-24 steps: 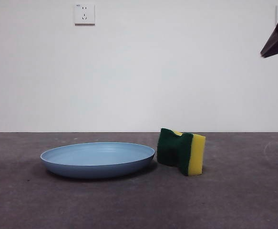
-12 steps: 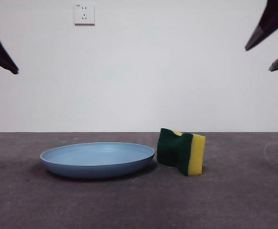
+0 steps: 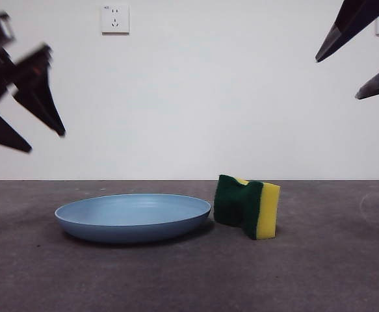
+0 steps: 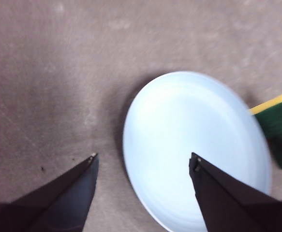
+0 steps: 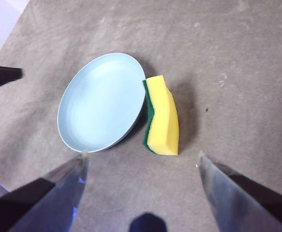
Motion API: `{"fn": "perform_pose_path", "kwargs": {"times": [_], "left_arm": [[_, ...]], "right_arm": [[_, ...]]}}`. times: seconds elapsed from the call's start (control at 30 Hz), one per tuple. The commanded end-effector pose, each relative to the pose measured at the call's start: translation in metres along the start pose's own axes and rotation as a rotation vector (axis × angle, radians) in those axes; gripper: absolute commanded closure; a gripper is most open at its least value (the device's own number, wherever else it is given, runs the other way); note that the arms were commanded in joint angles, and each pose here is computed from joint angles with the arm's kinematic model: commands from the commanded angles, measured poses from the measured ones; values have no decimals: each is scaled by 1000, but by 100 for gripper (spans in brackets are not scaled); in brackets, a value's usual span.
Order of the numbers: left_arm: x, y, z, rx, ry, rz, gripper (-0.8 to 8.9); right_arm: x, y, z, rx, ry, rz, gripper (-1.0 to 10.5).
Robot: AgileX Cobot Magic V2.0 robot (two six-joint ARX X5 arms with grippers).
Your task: Pick up the plate,pick up the cloth,clean the plate with the cloth
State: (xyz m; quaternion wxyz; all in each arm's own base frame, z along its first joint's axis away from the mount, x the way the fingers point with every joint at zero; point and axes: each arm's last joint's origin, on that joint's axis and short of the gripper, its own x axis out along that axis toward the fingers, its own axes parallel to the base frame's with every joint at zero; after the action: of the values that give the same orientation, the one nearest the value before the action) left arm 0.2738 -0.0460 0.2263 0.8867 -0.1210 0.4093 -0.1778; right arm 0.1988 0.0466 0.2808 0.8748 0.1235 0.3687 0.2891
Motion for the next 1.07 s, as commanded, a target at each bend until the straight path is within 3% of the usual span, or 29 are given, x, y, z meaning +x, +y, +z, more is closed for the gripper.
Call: {"fn": "perform_pose_path", "kwargs": {"times": [0.03, 0.33, 0.7, 0.8, 0.93, 1.07], "left_arm": [[21, 3, -5, 17, 66, 29, 498], [68, 8, -21, 24, 174, 60, 498], [88, 3, -26, 55, 167, 39, 507], [93, 6, -30, 47, 197, 45, 587], [95, 6, -30, 48, 193, 42, 804], [95, 5, -28, 52, 177, 36, 821]], "right_arm": [[0, 3, 1, -3, 0, 10, 564], [4, 10, -1, -16, 18, 41, 565], [8, 20, -3, -13, 43, 77, 568], [9, 23, -4, -21, 49, 86, 568], [11, 27, -5, -35, 58, 101, 568], [14, 33, -5, -62, 57, 124, 568]]}}
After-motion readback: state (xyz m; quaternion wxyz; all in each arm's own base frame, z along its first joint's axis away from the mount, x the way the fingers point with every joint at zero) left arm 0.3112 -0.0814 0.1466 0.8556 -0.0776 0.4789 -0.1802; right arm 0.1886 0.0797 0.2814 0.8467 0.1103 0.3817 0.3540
